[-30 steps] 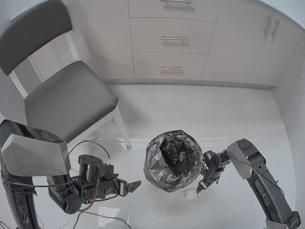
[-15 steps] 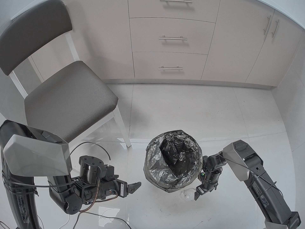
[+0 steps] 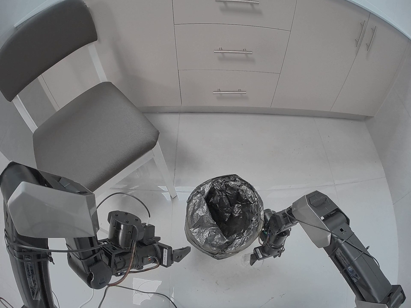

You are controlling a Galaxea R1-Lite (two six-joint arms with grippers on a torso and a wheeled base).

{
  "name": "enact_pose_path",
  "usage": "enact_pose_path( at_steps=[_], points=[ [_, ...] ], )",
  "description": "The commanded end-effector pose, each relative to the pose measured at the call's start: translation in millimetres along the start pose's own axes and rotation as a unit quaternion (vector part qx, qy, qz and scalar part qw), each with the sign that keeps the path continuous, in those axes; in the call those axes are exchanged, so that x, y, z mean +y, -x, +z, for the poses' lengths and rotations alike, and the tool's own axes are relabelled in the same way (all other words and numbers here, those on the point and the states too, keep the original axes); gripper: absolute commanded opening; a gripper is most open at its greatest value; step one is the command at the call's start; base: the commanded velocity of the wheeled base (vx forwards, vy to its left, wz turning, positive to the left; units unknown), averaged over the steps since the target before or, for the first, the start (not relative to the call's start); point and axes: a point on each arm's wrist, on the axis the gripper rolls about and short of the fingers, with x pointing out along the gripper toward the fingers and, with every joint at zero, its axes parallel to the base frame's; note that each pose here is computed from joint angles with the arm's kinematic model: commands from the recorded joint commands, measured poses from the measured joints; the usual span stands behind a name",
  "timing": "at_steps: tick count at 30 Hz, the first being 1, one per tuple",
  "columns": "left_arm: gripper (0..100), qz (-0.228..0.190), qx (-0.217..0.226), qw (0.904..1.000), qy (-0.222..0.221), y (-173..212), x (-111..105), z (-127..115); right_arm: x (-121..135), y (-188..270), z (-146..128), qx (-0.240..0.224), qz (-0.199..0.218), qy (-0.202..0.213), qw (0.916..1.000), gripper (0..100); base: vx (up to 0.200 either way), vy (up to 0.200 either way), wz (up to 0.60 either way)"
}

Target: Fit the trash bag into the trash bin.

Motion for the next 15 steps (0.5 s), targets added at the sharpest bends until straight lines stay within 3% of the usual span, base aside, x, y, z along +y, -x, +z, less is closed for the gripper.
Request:
enact_pose_path(
  at_steps=[1,15],
  points=[
    [100,0.000,0.004,1.0000,0.000,-0.7,0.2,-1.8,8.5,-1.0,-0.1,-0.003,0.000,-0.003,1.0000,100,0.000,0.000,0.00],
    [100,0.000,0.006,1.0000,0.000,-1.4,0.5,-2.9,16.4,-1.3,-1.9,0.004,0.009,-0.053,0.9985,100,0.000,0.000,0.00]
  ],
)
